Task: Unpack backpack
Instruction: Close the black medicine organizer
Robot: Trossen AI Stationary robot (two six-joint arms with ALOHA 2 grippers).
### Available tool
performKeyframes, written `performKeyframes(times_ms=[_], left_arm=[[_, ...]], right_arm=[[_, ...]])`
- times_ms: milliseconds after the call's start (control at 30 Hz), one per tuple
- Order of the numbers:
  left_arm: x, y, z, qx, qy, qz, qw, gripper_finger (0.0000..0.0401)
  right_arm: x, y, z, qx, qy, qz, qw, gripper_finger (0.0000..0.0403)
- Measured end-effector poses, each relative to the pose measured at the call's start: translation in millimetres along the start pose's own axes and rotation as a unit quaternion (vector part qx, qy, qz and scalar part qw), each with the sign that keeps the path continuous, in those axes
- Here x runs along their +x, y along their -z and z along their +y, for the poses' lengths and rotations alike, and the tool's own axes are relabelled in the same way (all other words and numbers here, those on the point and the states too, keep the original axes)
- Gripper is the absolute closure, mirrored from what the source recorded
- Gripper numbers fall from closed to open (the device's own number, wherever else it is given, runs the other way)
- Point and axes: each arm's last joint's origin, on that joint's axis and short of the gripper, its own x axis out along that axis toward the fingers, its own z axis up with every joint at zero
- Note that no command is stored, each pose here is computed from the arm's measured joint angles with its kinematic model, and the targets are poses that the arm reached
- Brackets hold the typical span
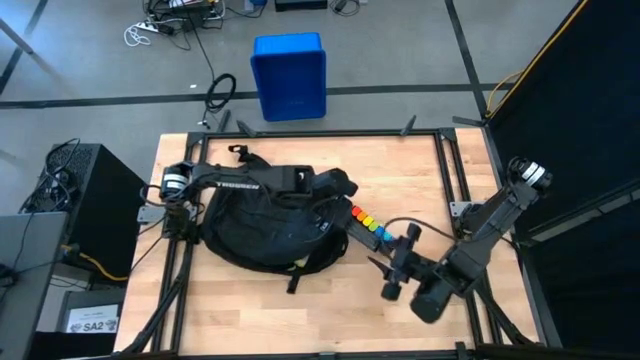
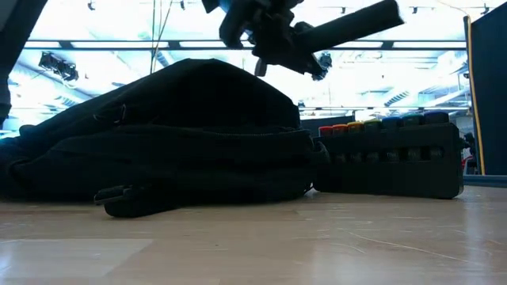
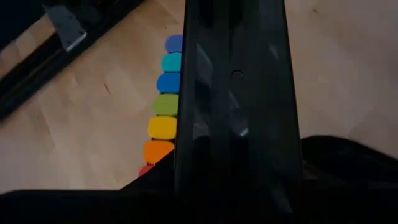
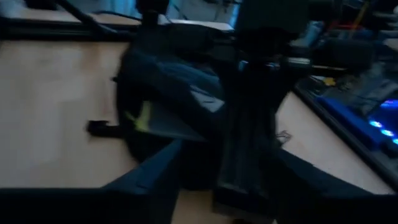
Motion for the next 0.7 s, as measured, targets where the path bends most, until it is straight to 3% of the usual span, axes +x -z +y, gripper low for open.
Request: performKeyframes(times_ms=[167,333,533,700], left_arm=[[-9.3,8.1,9.6,-0.020,0.009,0.023,0.999,0.0264],[-10.9,11.2,13.7,-0.024,0.006,0.023,0.999,0.0271],[-11.5,12.7,15.7,-0.026,0.001,0.026,0.999,0.0271],[-11.9,13.7,16.7,-0.028,0.000,0.027,0.999,0.0271]], right_arm=[[26.4,-6.8,-18.3,0.002,0.047,0.027,0.999,0.0141],[59.0,-12.0,-36.4,0.029,0.040,0.103,0.993,0.0106],[82.0,-16.1,-53.6,0.042,0.047,0.141,0.988,0.0098],[88.4,-18.2,-56.9,0.031,0.031,0.153,0.987,0.0128]])
